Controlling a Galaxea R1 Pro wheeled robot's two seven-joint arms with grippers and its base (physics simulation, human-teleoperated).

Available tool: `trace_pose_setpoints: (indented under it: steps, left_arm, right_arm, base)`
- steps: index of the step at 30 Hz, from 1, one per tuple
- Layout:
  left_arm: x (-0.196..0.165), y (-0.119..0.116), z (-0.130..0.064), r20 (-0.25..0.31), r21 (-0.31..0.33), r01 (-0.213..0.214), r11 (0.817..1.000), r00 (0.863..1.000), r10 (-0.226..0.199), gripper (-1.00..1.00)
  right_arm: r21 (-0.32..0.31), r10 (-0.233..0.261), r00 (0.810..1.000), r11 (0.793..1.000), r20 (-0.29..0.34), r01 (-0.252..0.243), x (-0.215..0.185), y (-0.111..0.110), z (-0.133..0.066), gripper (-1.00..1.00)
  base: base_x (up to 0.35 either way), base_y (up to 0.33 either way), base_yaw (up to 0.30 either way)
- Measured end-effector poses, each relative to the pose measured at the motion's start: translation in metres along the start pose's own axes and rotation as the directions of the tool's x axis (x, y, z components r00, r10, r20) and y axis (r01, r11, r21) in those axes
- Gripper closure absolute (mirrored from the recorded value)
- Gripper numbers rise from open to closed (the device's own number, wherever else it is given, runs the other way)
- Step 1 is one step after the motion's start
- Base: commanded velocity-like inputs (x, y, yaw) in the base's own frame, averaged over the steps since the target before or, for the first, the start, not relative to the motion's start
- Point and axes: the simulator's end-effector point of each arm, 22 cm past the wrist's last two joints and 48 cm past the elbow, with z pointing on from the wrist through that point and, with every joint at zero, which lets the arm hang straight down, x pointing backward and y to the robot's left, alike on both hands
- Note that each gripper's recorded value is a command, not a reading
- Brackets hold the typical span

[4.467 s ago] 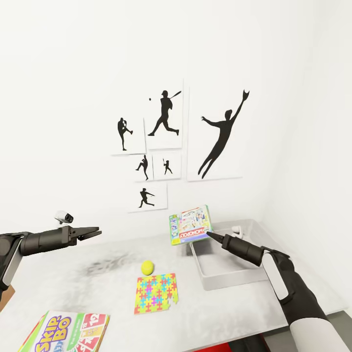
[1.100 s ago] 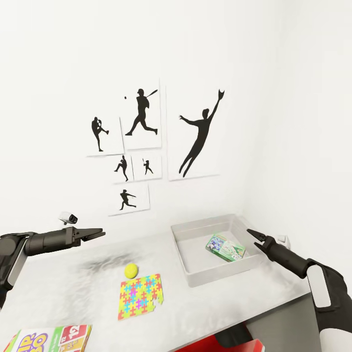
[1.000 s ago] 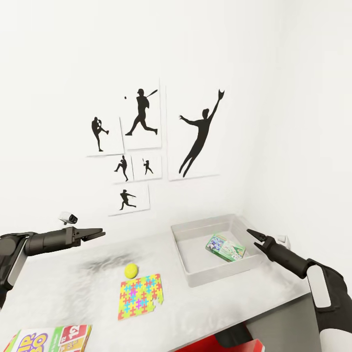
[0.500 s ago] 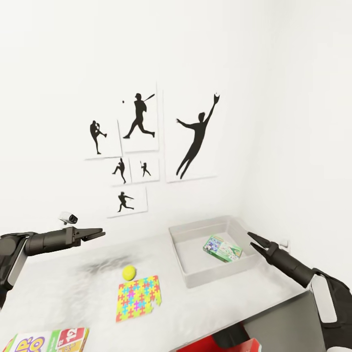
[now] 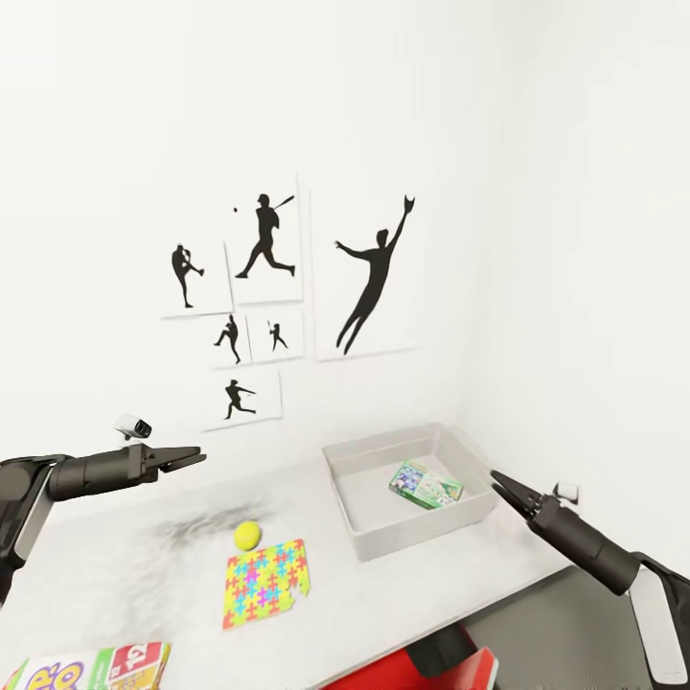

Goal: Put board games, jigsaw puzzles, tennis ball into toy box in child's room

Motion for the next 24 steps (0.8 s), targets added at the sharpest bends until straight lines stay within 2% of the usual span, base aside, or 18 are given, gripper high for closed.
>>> trace_pose_setpoints:
  steps: [11, 24]
  left_arm:
    - [-0.0021, -0.0055, -0.0011, 0.002, 0.003, -0.010, 1.000, 1.000, 0.010, -1.00]
    - [-0.0031, -0.0065, -0.0018, 0.005, 0.005, -0.011, 1.000, 1.000, 0.011, -1.00]
  right_arm:
    - [-0.005, -0.008, 1.000, 1.000, 0.005, 0.008, -0.0016, 0.0038, -0.0017, -1.00]
    - [-0.008, -0.006, 1.000, 1.000, 0.006, 0.006, -0.0012, 0.0040, -0.0015, -1.00]
  base:
    - [-0.159, 0.114, -0.041]
    - [-0.188, 0.165, -0.259]
